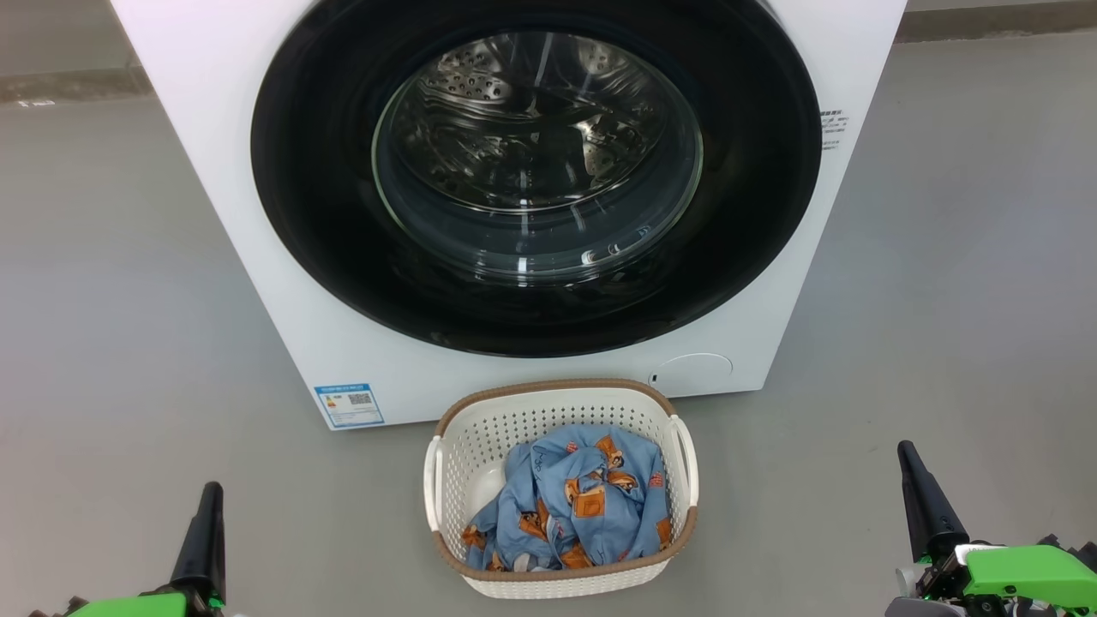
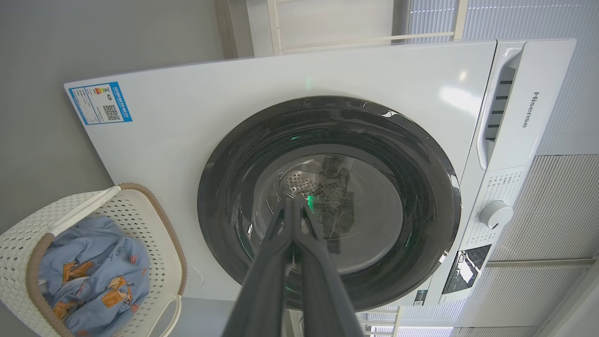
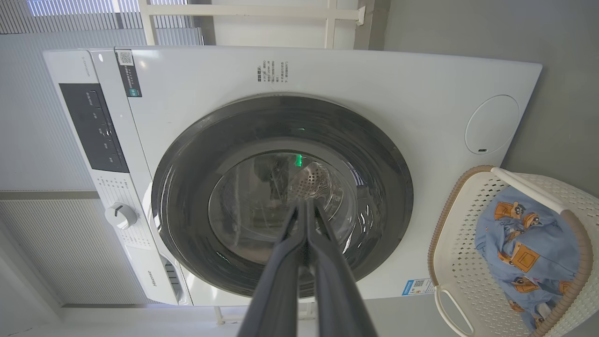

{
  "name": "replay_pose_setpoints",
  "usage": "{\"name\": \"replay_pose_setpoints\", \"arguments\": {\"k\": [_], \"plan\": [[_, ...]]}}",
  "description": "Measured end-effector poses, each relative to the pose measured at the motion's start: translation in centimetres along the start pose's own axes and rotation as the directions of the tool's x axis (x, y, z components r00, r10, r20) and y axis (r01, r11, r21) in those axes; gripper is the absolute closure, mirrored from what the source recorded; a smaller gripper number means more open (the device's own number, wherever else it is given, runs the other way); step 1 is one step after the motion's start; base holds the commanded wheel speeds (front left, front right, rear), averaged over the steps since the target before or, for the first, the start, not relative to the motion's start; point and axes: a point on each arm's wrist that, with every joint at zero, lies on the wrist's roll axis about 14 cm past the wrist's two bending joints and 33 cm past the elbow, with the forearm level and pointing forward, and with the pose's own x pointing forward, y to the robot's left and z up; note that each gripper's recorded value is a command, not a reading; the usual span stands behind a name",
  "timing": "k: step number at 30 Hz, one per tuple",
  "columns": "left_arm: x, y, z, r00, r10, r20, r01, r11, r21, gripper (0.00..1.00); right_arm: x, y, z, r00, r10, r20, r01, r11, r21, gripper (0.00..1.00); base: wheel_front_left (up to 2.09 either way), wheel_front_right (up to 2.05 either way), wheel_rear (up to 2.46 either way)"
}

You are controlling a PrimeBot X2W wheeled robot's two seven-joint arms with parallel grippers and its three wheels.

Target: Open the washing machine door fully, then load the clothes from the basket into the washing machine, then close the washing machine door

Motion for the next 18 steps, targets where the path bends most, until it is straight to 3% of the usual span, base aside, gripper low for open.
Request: {"name": "replay_pose_setpoints", "arguments": {"k": [18], "plan": [[0.0,0.0,0.01,1.0,0.0,0.0,0.0,1.0,0.0,1.0,0.0,0.0,0.0,1.0,0.0,0.0,0.0,1.0,0.0,1.0,0.0,0.0,0.0]]}}
